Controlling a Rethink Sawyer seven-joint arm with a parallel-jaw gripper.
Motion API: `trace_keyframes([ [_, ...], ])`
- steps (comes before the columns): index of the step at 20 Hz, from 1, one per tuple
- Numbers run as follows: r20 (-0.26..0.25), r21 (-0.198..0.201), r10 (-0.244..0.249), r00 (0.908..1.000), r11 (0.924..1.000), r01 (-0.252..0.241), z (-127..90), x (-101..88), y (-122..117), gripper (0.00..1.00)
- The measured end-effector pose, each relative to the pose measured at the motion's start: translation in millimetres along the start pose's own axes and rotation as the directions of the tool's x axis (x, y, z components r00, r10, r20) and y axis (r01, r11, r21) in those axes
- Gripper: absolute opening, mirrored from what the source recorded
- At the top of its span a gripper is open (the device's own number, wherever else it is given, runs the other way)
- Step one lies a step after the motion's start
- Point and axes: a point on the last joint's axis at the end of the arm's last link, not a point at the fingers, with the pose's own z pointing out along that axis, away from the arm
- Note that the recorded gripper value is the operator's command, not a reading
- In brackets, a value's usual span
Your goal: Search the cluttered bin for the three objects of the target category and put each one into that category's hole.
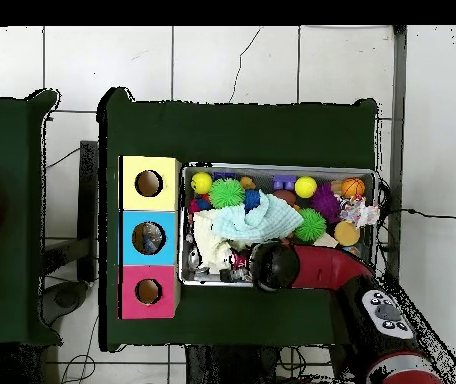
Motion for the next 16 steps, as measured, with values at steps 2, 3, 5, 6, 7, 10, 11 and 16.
trace_keyframes([
  [2, -0.001, -0.004, 0.031, 0.9995, 0.9995, -0.031, 0.6, 0.7, -16.7, 1.0],
  [3, -0.001, -0.005, 0.037, 0.9993, 0.9993, -0.037, 0.7, 1.0, -19.8, 1.0],
  [5, -0.003, -0.009, 0.066, 0.9978, 0.9978, -0.066, 1.4, 2.5, -36.3, 1.0],
  [6, -0.001, -0.011, 0.091, 0.9959, 0.9958, -0.091, 1.0, 3.8, -51.2, 1.0],
  [7, -0.001, -0.012, 0.098, 0.9952, 0.9951, -0.098, 0.6, 4.2, -55.7, 1.0],
  [10, 0.003, -0.014, 0.14, 0.9901, 0.99, -0.14, -4.0, 6.4, -79.6, 1.0],
  [11, 0.004, -0.013, 0.149, 0.9889, 0.9888, -0.148, -5.8, 6.7, -84.7, 1.0],
  [16, 0.01, -0.006, 0.196, 0.9805, 0.9805, -0.196, -19.9, 7.9, -113.9, 1.0],
])
